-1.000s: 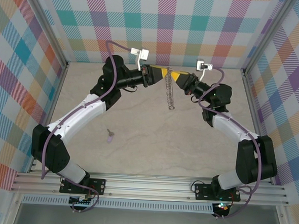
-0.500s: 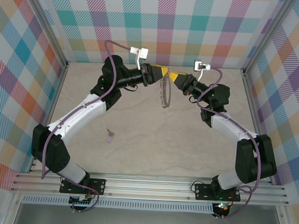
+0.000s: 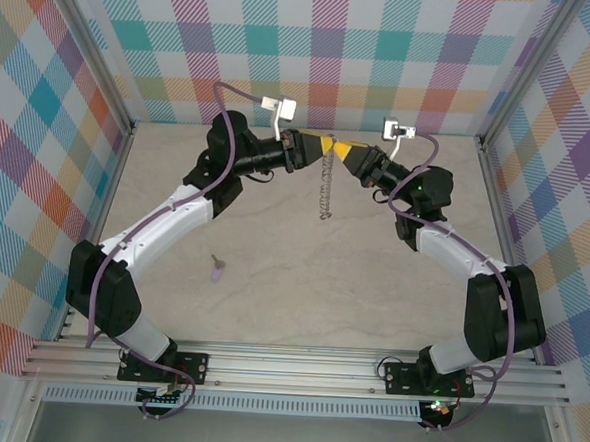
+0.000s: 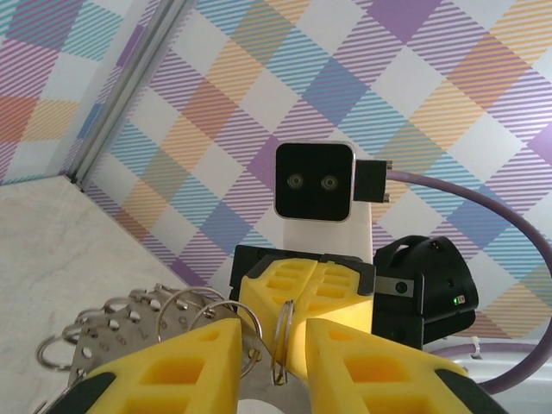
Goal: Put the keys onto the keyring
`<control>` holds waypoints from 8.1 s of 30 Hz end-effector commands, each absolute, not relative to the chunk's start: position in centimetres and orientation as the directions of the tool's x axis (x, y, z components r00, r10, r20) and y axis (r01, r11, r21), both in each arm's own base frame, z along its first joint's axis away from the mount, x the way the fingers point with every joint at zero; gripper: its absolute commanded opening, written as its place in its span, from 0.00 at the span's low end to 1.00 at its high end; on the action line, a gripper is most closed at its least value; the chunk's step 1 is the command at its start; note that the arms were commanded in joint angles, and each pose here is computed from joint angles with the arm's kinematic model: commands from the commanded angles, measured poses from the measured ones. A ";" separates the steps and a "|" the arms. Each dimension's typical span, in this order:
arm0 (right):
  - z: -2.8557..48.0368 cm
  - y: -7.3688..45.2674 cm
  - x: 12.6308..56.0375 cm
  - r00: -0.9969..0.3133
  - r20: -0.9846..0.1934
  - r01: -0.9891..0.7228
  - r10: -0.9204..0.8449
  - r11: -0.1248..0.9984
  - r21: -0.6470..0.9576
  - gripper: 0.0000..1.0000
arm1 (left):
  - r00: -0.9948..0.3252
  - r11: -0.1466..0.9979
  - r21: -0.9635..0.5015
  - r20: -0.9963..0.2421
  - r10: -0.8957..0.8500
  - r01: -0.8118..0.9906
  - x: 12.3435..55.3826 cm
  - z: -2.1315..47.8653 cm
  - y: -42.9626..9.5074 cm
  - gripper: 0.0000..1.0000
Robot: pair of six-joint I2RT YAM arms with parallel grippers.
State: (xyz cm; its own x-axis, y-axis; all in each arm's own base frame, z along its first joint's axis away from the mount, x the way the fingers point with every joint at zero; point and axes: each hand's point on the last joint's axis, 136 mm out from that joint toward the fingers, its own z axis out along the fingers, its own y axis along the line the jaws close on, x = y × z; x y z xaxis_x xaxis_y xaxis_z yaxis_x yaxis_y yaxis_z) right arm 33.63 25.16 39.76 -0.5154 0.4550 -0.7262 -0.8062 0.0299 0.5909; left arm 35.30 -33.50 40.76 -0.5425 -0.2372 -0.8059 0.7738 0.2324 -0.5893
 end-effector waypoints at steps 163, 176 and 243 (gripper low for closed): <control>44.2 23.6 30.3 -0.391 -0.735 -0.829 0.554 0.135 0.543 0.00 | -0.536 0.117 -0.565 -0.818 -0.209 0.817 30.9 44.1 -34.3 0.28; 43.9 23.6 30.4 -0.405 -0.726 -0.821 0.556 0.129 0.557 0.00 | -0.535 0.108 -0.563 -0.819 -0.207 0.820 30.8 44.2 -35.3 0.25; 42.2 24.2 31.2 -0.492 -0.703 -0.763 0.514 0.135 0.632 0.00 | -0.515 0.148 -0.542 -0.836 -0.187 0.827 31.2 43.8 -32.2 0.38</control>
State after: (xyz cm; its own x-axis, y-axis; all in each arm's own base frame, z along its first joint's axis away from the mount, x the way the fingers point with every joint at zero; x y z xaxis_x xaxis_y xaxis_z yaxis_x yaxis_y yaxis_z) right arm 32.68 24.39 39.16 -0.5471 0.4961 -0.6742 -0.6924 0.1845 0.6976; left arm 32.05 -32.58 42.24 -0.5408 -0.1780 -0.8221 0.7991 0.1964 -0.5682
